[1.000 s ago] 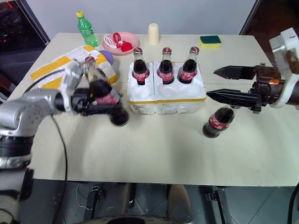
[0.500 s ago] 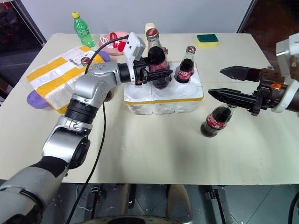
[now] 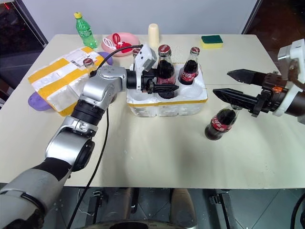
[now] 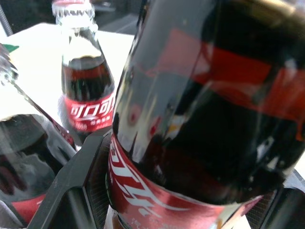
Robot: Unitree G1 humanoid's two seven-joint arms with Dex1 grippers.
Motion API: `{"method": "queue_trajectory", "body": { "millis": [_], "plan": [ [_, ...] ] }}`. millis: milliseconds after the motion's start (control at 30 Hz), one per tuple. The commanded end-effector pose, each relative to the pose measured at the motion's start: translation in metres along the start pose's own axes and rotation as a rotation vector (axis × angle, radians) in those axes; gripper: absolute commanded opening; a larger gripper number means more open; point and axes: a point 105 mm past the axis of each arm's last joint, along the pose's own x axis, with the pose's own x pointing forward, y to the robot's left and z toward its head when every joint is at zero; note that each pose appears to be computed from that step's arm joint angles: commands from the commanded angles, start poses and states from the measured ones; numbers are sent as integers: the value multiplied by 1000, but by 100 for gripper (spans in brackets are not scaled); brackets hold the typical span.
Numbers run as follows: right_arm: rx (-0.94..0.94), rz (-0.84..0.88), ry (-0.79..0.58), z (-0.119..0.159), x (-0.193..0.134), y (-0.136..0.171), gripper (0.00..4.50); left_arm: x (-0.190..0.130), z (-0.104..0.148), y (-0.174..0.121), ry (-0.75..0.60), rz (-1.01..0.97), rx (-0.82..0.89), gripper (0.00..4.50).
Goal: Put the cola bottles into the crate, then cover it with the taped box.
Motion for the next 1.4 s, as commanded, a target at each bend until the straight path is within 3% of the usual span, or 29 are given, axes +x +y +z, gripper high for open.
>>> {"method": "queue_trajectory", "body": {
  "millis": [33,67,267,400,533,667,767,933,1133,1400],
  "plan": [
    [-89,0,-8,7,1,2,450,7,0,10,41,75,45,419],
    [-99,5,-3,7,2,2,450,8,-5,12,59,87,45,447],
    [-128,20,7,7,4,1,450,-6,0,17,9,130,-1,447],
    [-126,35,0,6,8,-1,450,-54,29,15,-108,217,41,447],
    [-112,53,-6,3,10,-3,450,-111,42,-7,-166,322,35,447],
    [-111,66,-5,1,14,-7,450,-165,20,-19,-103,568,-4,447],
    [-112,74,-16,3,17,-9,450,-188,1,-23,-31,723,-24,447],
    [-120,87,-27,7,20,-11,450,-224,-32,-2,49,1010,-60,447],
    [-125,77,-32,9,20,-11,450,-235,-45,17,45,1126,-120,447],
    [-108,64,-60,16,14,-8,450,-209,-60,37,41,1036,-143,447]
  ]
}}
